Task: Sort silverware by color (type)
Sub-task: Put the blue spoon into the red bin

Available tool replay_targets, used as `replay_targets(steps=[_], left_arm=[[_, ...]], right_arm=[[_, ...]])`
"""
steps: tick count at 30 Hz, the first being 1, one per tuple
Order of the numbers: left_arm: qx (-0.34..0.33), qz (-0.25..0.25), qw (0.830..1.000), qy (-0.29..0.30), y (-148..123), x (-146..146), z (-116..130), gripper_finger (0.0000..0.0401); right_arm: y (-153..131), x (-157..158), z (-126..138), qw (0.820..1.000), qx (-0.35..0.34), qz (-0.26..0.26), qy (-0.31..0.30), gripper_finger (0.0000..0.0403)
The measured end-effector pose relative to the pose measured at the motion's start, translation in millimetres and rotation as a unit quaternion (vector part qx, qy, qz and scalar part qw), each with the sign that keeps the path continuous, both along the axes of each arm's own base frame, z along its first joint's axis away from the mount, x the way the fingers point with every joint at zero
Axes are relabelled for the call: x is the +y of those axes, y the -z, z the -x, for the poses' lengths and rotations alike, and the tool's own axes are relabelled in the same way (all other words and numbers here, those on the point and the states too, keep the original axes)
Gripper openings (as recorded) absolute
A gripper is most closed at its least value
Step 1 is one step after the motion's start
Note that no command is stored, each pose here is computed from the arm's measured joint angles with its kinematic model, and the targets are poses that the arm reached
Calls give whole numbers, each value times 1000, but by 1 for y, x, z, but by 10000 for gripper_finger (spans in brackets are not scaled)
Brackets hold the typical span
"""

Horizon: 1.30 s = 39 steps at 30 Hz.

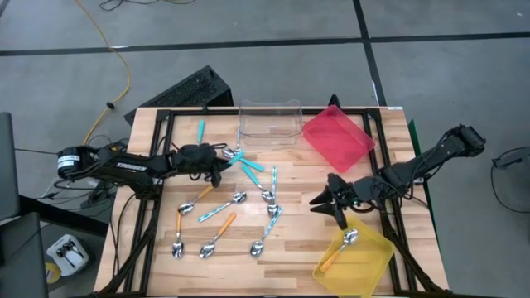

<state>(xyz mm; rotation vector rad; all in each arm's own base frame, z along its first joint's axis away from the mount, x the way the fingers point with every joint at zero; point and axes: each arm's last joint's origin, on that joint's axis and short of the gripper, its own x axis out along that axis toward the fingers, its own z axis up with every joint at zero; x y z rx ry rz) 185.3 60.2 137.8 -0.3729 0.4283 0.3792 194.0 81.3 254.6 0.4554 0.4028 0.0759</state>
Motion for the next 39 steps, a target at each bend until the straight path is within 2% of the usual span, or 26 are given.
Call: replay_targets(steps=[6, 11, 17, 22, 27, 32, 37, 39], left_arm=[[-93, -19, 995, 4, -17, -5, -9, 31], [-167, -55, 984, -6, -33, -12, -14, 31], [-216, -98, 970, -58, -45, -22, -16, 31], [-213, -146, 962, -93, -58, -35, -24, 31], [-204, -211, 949, -115, -78, -49, -34, 31], [-163, -261, 938, -160, -88, -58, -39, 31], [-151, -266, 939, -158, -86, -61, -47, 31], [-142, -264, 939, -167, -82, -60, -51, 31]], right_arm=[[-1, -5, -1, 996, -15, 50, 68, 143], [-2, -10, -1, 983, -28, 107, 147, 144], [-3, -15, 0, 964, -33, 161, 209, 168], [3, -27, -10, 952, -20, 175, 251, 218], [10, -40, -33, 940, -32, 179, 290, 259], [7, -44, -58, 927, -102, 205, 297, 265], [6, -47, -82, 916, -184, 222, 279, 265], [5, -50, -93, 915, -195, 219, 275, 265]])
